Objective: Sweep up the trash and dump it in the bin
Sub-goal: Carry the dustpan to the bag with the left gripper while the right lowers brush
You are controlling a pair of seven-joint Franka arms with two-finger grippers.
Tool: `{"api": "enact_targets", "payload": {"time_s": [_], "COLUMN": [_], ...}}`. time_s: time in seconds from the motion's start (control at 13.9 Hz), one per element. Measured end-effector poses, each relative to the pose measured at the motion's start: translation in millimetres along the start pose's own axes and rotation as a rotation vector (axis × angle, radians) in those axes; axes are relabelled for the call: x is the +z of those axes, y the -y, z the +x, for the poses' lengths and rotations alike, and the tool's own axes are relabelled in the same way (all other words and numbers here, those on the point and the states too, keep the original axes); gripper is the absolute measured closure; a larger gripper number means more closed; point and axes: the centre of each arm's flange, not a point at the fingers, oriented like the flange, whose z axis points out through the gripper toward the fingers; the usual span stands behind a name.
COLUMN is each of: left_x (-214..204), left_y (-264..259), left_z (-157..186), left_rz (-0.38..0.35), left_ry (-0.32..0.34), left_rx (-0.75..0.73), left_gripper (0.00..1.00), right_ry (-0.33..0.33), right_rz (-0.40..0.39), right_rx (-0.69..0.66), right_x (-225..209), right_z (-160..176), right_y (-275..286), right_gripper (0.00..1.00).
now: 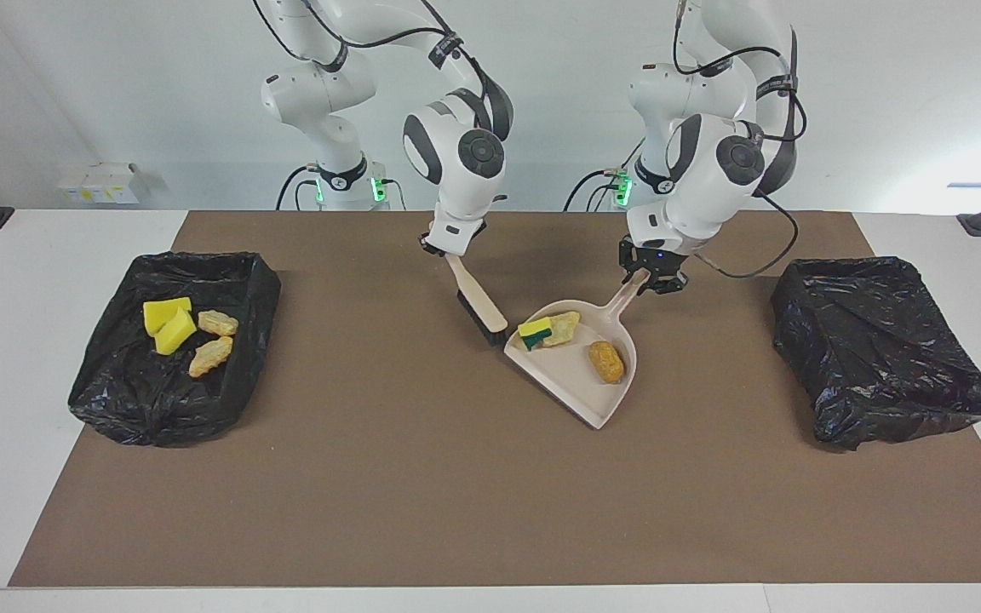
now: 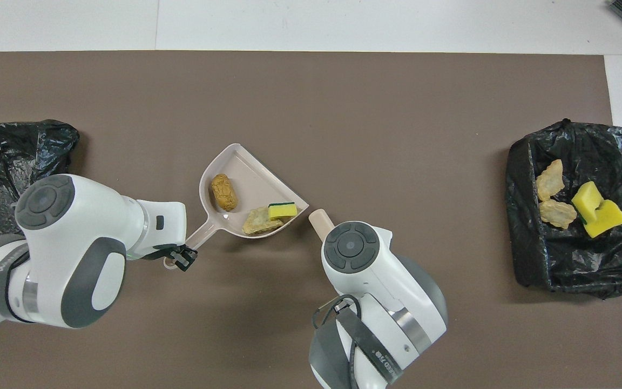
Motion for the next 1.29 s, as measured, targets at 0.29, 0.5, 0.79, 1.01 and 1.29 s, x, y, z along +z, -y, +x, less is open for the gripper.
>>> {"api": "enact_targets", "payload": {"time_s": [0.29, 0.5, 0.79, 1.01, 1.29], "left_x": [-57.2, -97.6, -147.6, -170.5, -190.3], "left_y": [29.7, 60.1, 125.4, 169.5, 218.3], "left_z": [-32.9, -68.6, -139.8, -191.7, -245.9], "left_rz": [-0.018, 0.0, -0.016, 0.036, 0.148], "left_ry": [-0.014, -0.067, -0.09, -0.109, -0.086], "left_rx": [-0.082, -0.167, -0.32, -0.348, -0.357], "left_gripper": [0.68, 0.68, 0.68, 0.68, 0.68], "right_ry": [0.015, 0.004, -0.039, -0.048, -0.039], "right_rz": [0.039, 0.108, 0.199, 0.212, 0.231], "right_rx": [0.222, 0.314, 0.376, 0.38, 0.385], "right_x": [-5.7, -10.6, -17.1, -7.6, 9.8], "right_z": [-4.8, -5.6, -8.3, -19.1, -24.2], "right_y": [-8.7, 12.7, 57.6, 87.0, 101.5], "right_gripper": [0.74, 0.74, 0.74, 0.74, 0.74]}}
